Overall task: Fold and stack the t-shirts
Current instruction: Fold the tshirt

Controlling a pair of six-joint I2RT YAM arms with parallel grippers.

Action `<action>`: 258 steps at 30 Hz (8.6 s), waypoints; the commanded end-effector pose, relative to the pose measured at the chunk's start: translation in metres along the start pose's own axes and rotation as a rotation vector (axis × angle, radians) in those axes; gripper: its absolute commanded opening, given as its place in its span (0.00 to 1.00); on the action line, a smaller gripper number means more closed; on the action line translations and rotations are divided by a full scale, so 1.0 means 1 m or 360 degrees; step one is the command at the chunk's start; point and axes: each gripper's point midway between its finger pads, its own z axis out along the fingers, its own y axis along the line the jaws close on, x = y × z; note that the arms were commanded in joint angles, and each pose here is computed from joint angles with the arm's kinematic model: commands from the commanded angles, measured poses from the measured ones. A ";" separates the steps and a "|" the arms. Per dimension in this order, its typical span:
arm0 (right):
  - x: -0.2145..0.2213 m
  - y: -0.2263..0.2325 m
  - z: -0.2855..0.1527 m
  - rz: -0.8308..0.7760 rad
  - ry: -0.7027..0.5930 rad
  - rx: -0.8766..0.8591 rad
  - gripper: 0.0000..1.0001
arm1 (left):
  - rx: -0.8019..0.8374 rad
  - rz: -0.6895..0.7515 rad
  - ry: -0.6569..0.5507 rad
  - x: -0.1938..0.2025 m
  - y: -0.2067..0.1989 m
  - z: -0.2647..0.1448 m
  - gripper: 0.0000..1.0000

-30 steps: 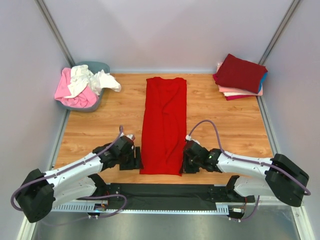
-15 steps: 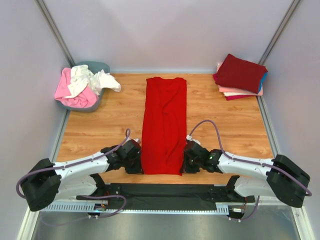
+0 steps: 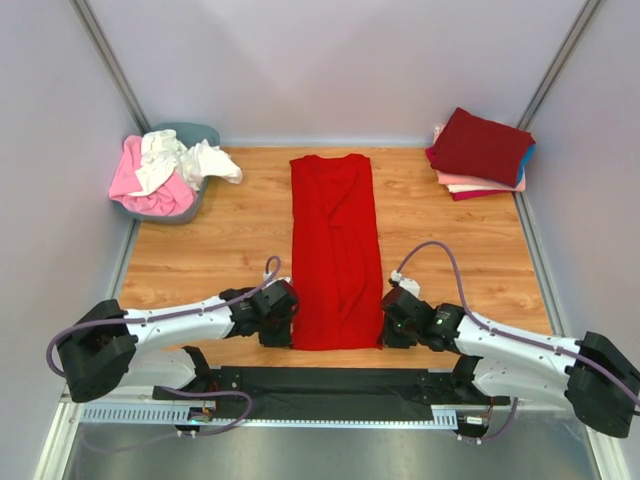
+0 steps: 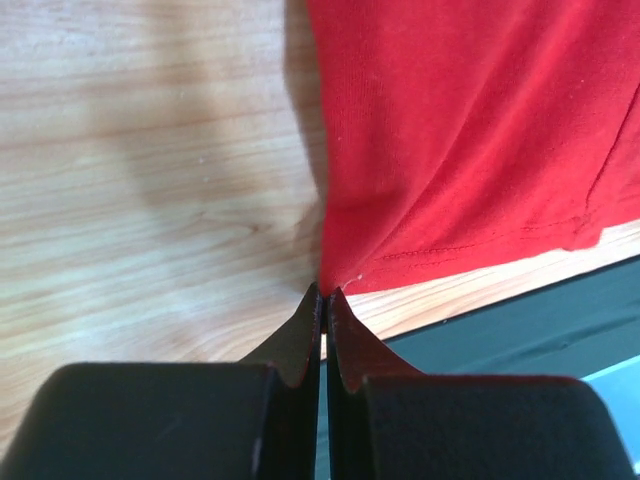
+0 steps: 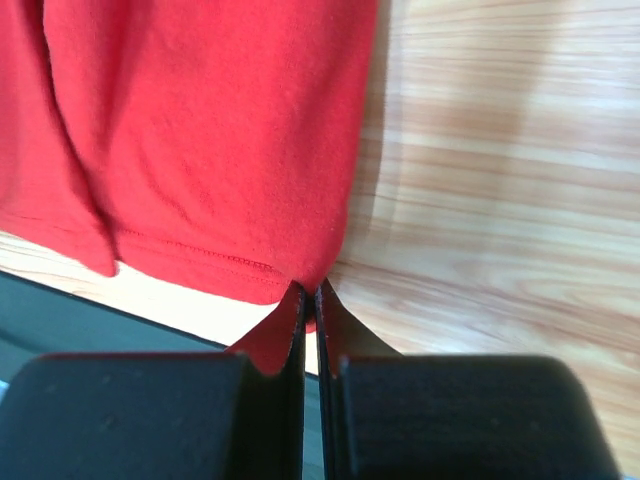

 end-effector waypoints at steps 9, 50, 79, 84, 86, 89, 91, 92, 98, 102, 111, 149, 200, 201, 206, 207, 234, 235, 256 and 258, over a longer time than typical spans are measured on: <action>-0.077 0.009 -0.035 -0.0214 -0.0325 0.0200 0.00 | -0.0219 0.0193 -0.0229 -0.064 -0.029 -0.047 0.00; -0.336 0.045 -0.012 -0.0241 -0.0553 0.0185 0.00 | -0.0514 0.0199 -0.0305 -0.280 -0.018 -0.046 0.00; -0.420 -0.007 0.037 0.0000 -0.0443 0.0268 0.76 | -0.0386 0.0037 -0.0510 -0.410 0.016 -0.069 0.75; -0.387 0.031 0.008 -0.0079 -0.0584 -0.0024 0.67 | -0.0326 0.0063 -0.0521 -0.376 0.014 -0.079 0.68; -0.368 0.053 0.013 -0.0113 -0.0505 -0.0182 0.61 | -0.0293 0.0078 -0.0494 -0.365 0.010 -0.070 0.66; -0.345 0.079 0.028 -0.0164 -0.0357 -0.0283 0.47 | -0.0288 0.0062 -0.0368 -0.336 0.012 -0.048 0.60; -0.339 0.092 0.042 -0.0185 -0.0279 -0.0262 0.36 | -0.0260 0.0104 -0.0326 -0.320 0.005 -0.045 0.57; -0.326 0.089 0.056 -0.0180 -0.0180 -0.0217 0.33 | -0.0290 0.0123 -0.0270 -0.303 0.009 -0.035 0.56; -0.315 0.113 0.089 -0.0221 -0.0063 -0.0212 0.28 | -0.0363 0.0144 -0.0266 -0.259 0.023 -0.066 0.53; -0.323 0.119 0.108 -0.0201 -0.0032 -0.0209 0.27 | -0.0285 0.0156 -0.0363 -0.247 0.010 -0.101 0.53; -0.397 0.101 0.142 -0.0133 -0.0220 -0.0097 0.30 | -0.0268 0.0160 -0.0425 -0.218 0.020 -0.117 0.53; -0.231 -0.020 0.071 0.0392 -0.0155 -0.0419 0.49 | 0.0107 0.0112 -0.0347 -0.213 0.008 0.015 0.62; -0.179 -0.040 0.081 0.0486 -0.0033 -0.0343 0.32 | -0.0054 0.0003 -0.0182 -0.152 0.056 0.052 0.40; -0.179 -0.039 0.081 0.0482 -0.0037 -0.0345 0.32 | -0.0055 0.0004 -0.0179 -0.151 0.056 0.052 0.39; -0.178 -0.038 0.080 0.0485 -0.0029 -0.0354 0.32 | -0.0089 -0.0006 -0.0156 -0.145 0.062 0.059 0.39; -0.177 -0.037 0.080 0.0483 -0.0027 -0.0356 0.32 | -0.0086 -0.0007 -0.0146 -0.144 0.062 0.060 0.38; -0.141 -0.010 0.021 0.0378 -0.0048 -0.0439 0.00 | -0.0149 0.0130 -0.0111 -0.104 0.027 0.003 0.00; -0.134 -0.010 0.017 0.0369 -0.0045 -0.0427 0.01 | -0.0168 0.0138 -0.0161 -0.106 0.027 -0.006 0.00; -0.164 0.025 -0.074 0.0219 -0.0379 -0.0373 0.00 | -0.0187 0.0155 -0.0515 -0.150 -0.017 -0.119 0.00; -0.170 0.026 -0.071 0.0215 -0.0377 -0.0359 0.00 | -0.0199 0.0167 -0.0532 -0.159 -0.023 -0.120 0.00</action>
